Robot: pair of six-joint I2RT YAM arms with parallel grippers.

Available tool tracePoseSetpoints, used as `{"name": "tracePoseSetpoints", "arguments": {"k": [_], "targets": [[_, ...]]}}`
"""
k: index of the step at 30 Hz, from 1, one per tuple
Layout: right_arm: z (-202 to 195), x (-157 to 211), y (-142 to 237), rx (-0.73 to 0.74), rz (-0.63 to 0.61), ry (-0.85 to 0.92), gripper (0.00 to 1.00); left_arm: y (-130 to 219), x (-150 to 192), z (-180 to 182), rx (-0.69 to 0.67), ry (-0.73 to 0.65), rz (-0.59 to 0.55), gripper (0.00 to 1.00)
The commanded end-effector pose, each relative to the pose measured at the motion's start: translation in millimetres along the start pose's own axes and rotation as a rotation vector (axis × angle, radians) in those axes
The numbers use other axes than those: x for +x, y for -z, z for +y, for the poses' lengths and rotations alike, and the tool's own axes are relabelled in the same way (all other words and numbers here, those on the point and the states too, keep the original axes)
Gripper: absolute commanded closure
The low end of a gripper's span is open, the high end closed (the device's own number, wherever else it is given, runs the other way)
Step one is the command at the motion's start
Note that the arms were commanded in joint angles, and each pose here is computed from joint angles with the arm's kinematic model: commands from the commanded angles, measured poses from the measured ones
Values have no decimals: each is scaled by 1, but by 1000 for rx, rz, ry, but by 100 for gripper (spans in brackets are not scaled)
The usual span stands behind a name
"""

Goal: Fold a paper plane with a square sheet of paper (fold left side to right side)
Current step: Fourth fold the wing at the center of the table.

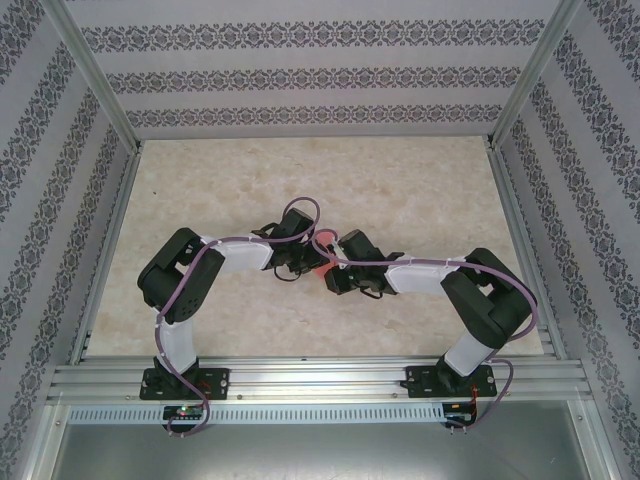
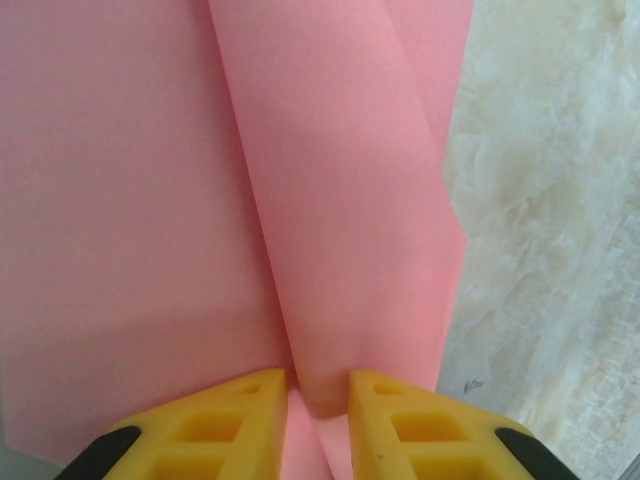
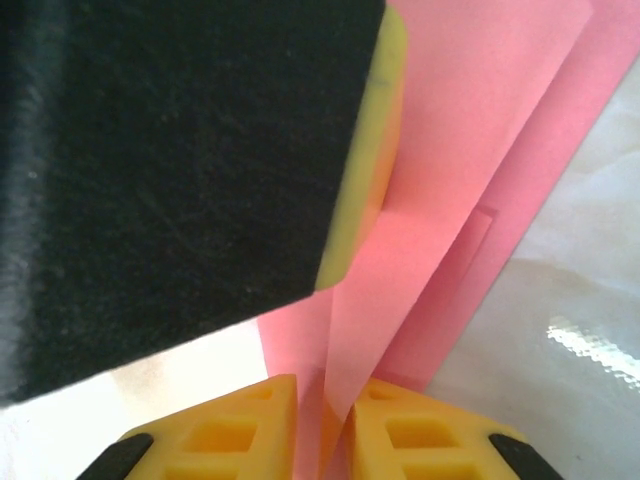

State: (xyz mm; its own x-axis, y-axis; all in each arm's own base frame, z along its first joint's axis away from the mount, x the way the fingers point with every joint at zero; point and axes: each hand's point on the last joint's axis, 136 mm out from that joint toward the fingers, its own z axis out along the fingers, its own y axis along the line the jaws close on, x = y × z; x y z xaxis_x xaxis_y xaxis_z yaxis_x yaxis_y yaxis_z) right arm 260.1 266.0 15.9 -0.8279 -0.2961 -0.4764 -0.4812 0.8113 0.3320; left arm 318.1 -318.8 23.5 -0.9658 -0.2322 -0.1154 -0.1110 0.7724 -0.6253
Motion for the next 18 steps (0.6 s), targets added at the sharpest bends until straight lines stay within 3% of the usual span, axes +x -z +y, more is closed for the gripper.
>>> {"name": "tracePoseSetpoints", "arguments": {"k": [1,14,18], "targets": [[-9,0,4,4,-16,-39,77,-10,6,8,-24,7,10,75],[-15,-19,51,-39,-134,-92,53,-11,7,12,-36,10,13,75],[-17,-33,68,-111,-198,-141,47,-10,7,13,-39,8,12,75]]}}
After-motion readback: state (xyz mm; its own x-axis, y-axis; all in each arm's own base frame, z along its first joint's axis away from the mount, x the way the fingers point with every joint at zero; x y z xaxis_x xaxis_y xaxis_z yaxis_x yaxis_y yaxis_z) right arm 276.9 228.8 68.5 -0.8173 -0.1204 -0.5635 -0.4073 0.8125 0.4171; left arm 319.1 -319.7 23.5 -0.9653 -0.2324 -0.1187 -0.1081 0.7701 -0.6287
